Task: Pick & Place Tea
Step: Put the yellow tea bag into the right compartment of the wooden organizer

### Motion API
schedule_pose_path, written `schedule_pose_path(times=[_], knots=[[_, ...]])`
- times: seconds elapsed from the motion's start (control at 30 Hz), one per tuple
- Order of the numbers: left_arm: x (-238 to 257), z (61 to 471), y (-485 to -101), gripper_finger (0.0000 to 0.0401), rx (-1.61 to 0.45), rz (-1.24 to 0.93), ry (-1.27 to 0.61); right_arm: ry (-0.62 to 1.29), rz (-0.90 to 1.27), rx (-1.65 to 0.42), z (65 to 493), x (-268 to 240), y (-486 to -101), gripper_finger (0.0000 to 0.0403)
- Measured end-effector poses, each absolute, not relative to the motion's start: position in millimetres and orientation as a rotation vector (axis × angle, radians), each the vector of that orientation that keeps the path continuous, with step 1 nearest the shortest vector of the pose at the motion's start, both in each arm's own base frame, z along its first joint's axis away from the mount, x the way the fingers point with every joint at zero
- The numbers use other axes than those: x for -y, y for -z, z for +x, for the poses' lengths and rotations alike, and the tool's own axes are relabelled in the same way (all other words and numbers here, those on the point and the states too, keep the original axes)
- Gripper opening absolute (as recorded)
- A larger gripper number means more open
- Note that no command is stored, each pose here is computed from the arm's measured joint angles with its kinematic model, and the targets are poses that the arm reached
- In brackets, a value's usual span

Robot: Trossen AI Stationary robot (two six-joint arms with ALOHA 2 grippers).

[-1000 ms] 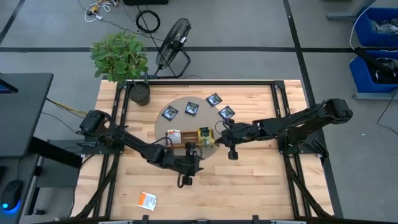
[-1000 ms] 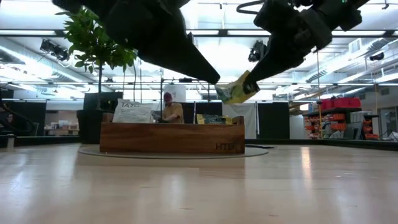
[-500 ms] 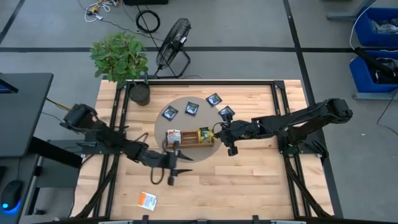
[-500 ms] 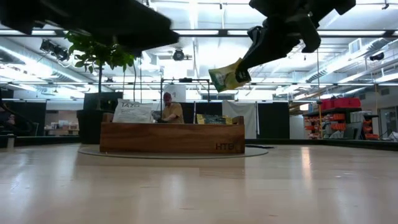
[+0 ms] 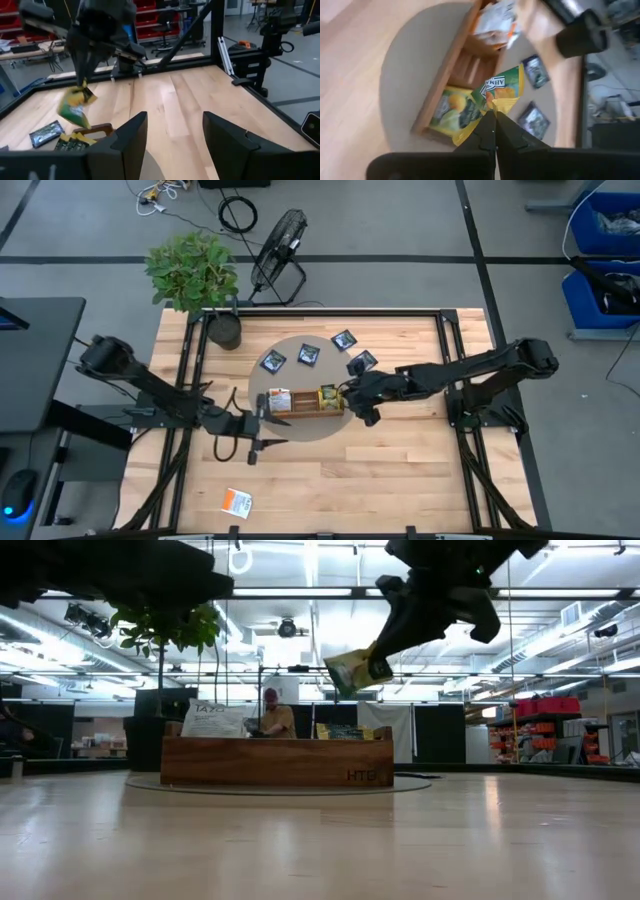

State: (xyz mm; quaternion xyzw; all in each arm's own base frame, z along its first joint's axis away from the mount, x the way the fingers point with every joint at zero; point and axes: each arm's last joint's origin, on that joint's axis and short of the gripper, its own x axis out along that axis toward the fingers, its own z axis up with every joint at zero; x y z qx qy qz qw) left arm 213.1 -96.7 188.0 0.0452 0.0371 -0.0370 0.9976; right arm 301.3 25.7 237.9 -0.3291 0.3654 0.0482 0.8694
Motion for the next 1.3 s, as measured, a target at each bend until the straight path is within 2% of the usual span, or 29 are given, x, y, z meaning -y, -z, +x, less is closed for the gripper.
schedule_pose_path(times=[0.37, 0.73, 1.0, 1.3], knots=[[92.8, 209.1, -195.0, 0.0197, -0.056, 0.164, 0.064, -0.269, -0.814, -1.042, 336.6, -24.9, -235.2, 0.0], [85.7, 199.4, -186.6, 0.0197, -0.077, 0.133, 0.055, -0.451, -0.923, -1.175, 357.9, -25.5, -227.9, 0.0], [87.2, 197.3, -190.3, 0.0197, -0.051, 0.134, 0.069, -0.508, -1.002, -1.119, 363.7, -23.8, -227.8, 0.0], [87.2, 197.4, -190.2, 0.0197, -0.051, 0.141, 0.069, -0.53, -0.887, -1.095, 364.9, -13.3, -227.4, 0.0]])
